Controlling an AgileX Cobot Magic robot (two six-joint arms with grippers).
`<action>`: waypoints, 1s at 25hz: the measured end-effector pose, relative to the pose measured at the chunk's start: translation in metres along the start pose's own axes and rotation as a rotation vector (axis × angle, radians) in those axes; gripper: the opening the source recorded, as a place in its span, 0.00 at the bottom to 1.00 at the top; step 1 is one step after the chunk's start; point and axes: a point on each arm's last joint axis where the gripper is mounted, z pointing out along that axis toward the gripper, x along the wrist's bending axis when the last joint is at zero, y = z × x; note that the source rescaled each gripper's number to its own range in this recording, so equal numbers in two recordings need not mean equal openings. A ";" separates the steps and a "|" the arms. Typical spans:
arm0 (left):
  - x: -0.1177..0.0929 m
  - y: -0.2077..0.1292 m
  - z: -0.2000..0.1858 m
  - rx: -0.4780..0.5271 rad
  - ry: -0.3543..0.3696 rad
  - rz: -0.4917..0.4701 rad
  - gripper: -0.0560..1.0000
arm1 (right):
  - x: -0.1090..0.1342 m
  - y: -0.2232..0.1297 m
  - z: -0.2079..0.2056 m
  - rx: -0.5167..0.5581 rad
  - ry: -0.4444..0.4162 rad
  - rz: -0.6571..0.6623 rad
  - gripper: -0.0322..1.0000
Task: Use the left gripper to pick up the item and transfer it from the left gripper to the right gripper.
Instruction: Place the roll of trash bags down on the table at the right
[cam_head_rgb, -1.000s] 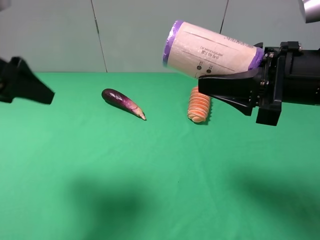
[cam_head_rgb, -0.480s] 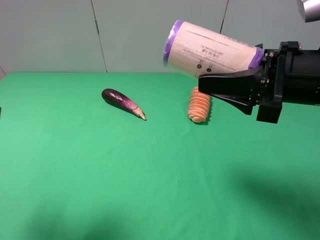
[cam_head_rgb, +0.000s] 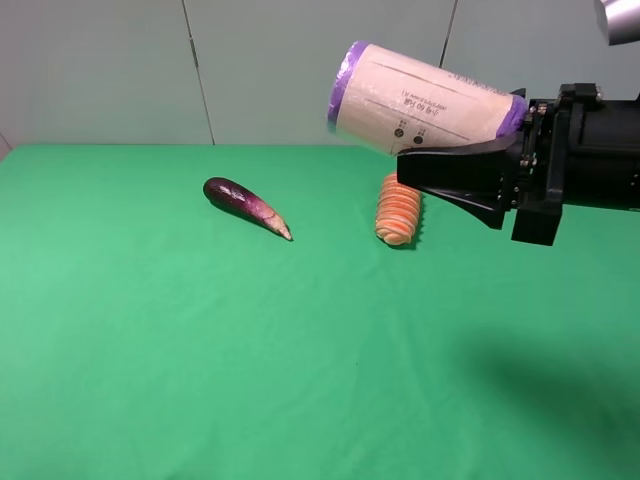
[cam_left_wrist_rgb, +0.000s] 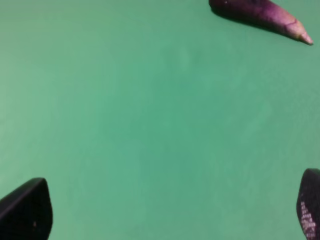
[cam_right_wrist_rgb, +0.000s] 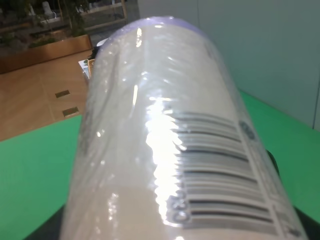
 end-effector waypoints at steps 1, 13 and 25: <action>0.000 -0.006 -0.004 -0.012 0.006 -0.008 0.95 | 0.000 0.000 0.000 0.001 -0.001 0.002 0.04; 0.014 -0.033 -0.011 -0.022 0.160 -0.130 0.91 | -0.002 -0.001 0.000 0.011 -0.027 0.059 0.04; 0.014 -0.032 -0.008 -0.035 0.159 -0.134 0.72 | -0.003 -0.001 0.000 0.011 -0.030 0.126 0.04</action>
